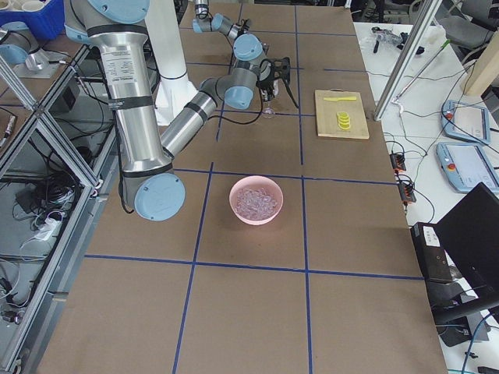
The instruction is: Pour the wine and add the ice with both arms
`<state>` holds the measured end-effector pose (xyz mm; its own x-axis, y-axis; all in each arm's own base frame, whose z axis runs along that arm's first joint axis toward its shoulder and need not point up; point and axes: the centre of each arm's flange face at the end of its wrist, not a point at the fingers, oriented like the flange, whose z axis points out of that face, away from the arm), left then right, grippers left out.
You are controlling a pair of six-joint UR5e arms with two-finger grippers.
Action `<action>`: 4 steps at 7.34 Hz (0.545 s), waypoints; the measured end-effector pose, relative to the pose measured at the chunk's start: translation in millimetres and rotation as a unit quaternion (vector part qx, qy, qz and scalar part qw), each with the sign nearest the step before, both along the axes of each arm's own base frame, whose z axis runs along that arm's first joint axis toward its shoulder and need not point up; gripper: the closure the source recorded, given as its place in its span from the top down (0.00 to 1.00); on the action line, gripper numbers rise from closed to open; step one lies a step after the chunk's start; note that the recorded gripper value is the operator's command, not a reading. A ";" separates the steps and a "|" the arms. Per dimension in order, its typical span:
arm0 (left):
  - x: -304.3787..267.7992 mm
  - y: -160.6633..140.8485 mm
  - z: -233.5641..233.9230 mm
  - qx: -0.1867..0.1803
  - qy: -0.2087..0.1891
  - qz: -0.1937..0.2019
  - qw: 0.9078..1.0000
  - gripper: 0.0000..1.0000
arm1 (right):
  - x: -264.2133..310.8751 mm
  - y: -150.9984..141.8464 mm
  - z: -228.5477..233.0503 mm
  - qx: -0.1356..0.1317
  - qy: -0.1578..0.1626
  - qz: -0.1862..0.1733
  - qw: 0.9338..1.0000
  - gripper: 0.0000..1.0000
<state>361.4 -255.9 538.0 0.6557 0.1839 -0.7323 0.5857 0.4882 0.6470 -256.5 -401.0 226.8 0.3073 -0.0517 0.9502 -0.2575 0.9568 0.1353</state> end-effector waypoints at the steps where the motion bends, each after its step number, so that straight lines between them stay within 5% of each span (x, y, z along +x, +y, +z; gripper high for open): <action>1: -9.1 4.9 0.0 -0.010 -0.001 0.028 1.000 1.00 | -3.9 0.7 -3.7 0.003 -0.001 0.001 1.000 0.00; 4: -48.3 22.7 -13.3 -0.043 0.003 0.114 0.993 1.00 | -20.0 0.5 -14.1 0.012 -0.004 -0.003 1.000 0.00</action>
